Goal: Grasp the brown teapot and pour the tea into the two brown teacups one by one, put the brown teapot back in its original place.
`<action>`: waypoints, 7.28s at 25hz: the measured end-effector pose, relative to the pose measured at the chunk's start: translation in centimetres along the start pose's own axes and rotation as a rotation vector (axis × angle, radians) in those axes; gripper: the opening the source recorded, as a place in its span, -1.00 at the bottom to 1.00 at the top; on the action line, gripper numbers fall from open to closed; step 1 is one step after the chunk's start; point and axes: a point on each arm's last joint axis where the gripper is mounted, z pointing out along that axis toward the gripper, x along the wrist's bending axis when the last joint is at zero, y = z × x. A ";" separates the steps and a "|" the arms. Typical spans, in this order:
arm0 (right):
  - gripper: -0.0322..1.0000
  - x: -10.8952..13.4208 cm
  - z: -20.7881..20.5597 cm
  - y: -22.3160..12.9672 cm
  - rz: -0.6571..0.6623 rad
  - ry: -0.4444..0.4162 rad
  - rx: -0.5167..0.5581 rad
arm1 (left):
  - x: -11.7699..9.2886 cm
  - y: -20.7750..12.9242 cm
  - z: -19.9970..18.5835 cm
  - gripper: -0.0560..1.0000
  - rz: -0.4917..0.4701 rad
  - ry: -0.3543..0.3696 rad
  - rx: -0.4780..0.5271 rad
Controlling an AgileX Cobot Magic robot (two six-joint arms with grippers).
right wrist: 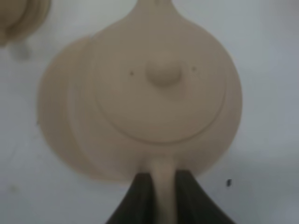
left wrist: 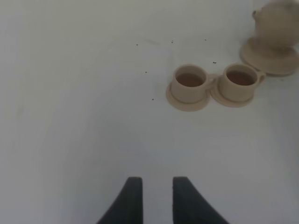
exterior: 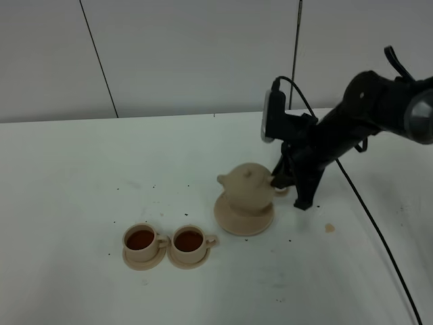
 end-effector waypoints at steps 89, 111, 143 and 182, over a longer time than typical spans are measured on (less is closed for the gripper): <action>-0.57 2.8 1.8 0.4 -0.018 -0.061 -0.018 | 0.0 0.0 0.0 -0.46 0.001 0.002 0.000; -0.33 2.5 0.5 1.1 -0.027 -0.099 -0.036 | 0.0 0.0 0.0 -0.46 0.001 0.002 0.000; -0.34 7.1 -22.6 2.9 0.366 -0.623 -0.186 | 0.0 0.0 0.0 -0.46 0.001 0.002 0.000; -0.41 28.9 -28.8 -7.3 0.982 -0.799 -0.273 | 0.0 0.0 0.0 -0.46 0.001 0.002 0.000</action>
